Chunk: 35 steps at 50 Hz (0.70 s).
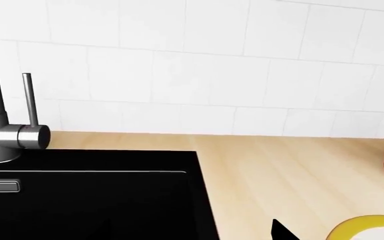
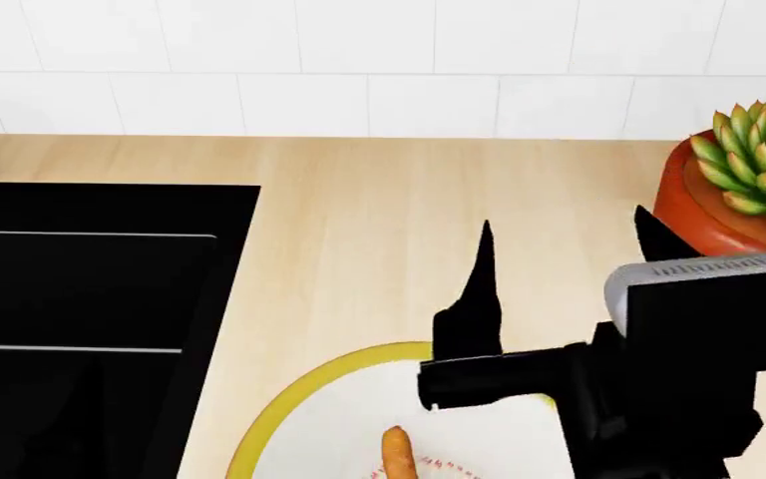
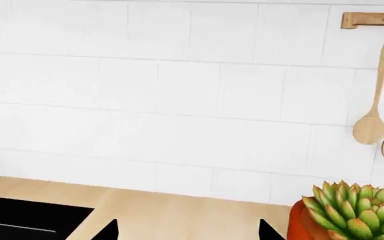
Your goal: There is a mixed pile of frozen fruits and vegetables on the counter. Locate all the frozen vegetables and place the items in a bowl on the counter. Take all the frozen fruits and defrost them in a running sink.
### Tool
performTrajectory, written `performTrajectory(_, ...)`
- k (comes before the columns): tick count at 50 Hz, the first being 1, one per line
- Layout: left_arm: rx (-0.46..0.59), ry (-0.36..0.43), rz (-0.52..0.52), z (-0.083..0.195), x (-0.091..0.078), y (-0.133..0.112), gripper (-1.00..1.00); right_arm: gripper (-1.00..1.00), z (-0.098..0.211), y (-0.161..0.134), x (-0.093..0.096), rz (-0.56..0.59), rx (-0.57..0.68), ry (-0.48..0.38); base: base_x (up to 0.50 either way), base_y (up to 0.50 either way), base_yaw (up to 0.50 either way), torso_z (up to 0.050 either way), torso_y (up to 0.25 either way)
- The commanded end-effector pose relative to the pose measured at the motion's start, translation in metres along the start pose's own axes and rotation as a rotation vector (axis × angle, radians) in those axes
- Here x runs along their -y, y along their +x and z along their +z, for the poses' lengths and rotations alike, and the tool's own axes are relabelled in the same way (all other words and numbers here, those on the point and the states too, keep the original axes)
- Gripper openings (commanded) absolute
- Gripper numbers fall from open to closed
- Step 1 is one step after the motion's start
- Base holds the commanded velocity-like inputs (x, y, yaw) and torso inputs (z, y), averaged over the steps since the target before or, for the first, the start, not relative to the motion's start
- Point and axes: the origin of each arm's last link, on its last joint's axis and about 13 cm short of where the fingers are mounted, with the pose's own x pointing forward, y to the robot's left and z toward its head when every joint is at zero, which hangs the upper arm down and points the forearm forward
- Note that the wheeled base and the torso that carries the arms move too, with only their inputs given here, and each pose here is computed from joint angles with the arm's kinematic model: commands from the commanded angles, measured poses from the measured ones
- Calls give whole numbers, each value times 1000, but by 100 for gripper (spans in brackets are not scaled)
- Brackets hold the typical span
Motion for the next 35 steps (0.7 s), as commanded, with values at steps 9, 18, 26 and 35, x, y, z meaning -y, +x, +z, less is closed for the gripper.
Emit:
performTrajectory(9,20,-14,17,0,-3,0,100,100,-13,-46,24,-157,114,-56,0,0,0,0,0)
performTrajectory(18,45,-2,53,7,-8,1,100,100,-17,-46,17,-104,56,-17,0,0,0,0,0)
performTrajectory(26,66,-2,81,14,-13,0,100,100,-16,-52,22,-114,47,-24,0,0,0,0,0)
performTrajectory(35,70,-5,87,15,-14,2,100,100,-14,-51,21,-125,66,-21,-59,278,0,0,0)
